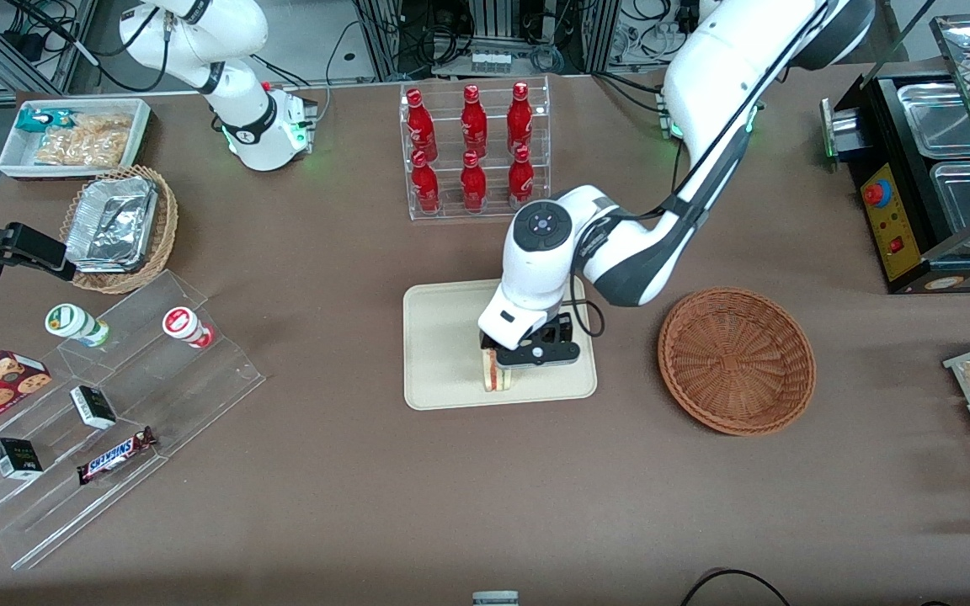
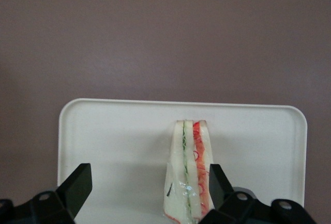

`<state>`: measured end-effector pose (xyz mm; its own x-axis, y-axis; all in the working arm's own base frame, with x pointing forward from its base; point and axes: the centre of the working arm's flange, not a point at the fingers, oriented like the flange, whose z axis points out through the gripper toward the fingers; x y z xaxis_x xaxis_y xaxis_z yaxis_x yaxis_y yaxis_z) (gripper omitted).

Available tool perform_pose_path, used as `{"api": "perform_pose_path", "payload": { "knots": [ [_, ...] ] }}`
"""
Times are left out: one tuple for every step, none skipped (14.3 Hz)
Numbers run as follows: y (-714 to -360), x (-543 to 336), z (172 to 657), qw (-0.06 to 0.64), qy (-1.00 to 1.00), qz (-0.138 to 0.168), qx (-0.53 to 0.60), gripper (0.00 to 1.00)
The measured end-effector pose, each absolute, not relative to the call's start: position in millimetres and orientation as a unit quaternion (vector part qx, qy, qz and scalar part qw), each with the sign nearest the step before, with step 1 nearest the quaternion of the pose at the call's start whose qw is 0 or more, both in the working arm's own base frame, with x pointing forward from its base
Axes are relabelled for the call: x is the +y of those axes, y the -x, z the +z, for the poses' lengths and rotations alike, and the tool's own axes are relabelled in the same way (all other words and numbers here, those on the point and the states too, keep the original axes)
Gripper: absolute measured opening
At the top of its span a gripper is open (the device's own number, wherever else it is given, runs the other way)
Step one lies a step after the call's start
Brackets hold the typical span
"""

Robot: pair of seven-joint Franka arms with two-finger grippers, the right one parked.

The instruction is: Place sandwich from basket to tray

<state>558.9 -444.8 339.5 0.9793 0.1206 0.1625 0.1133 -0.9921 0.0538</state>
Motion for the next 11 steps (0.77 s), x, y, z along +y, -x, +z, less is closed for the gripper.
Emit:
{"api": "perform_pose_path", "payload": {
  "knots": [
    [-565,-433,359,0.015,-0.993,0.090,0.069,1.00],
    [-570,-417,380,0.006,-0.992,0.095,0.081,1.00],
    [-574,-400,402,-0.006,-0.991,0.099,0.095,1.00],
    [-576,-383,424,-0.022,-0.989,0.100,0.108,1.00],
    [-576,-364,445,-0.036,-0.987,0.099,0.120,1.00],
    [-576,-345,465,-0.047,-0.987,0.094,0.124,1.00],
    [-574,-324,483,-0.052,-0.988,0.081,0.119,1.00],
    [-572,-300,502,-0.055,-0.991,0.056,0.107,1.00],
    [-568,-271,520,-0.054,-0.994,0.024,0.090,1.00],
    [-564,-241,539,-0.049,-0.996,-0.002,0.073,1.00],
    [-560,-210,559,-0.043,-0.997,-0.019,0.063,1.00]
  ]
}}
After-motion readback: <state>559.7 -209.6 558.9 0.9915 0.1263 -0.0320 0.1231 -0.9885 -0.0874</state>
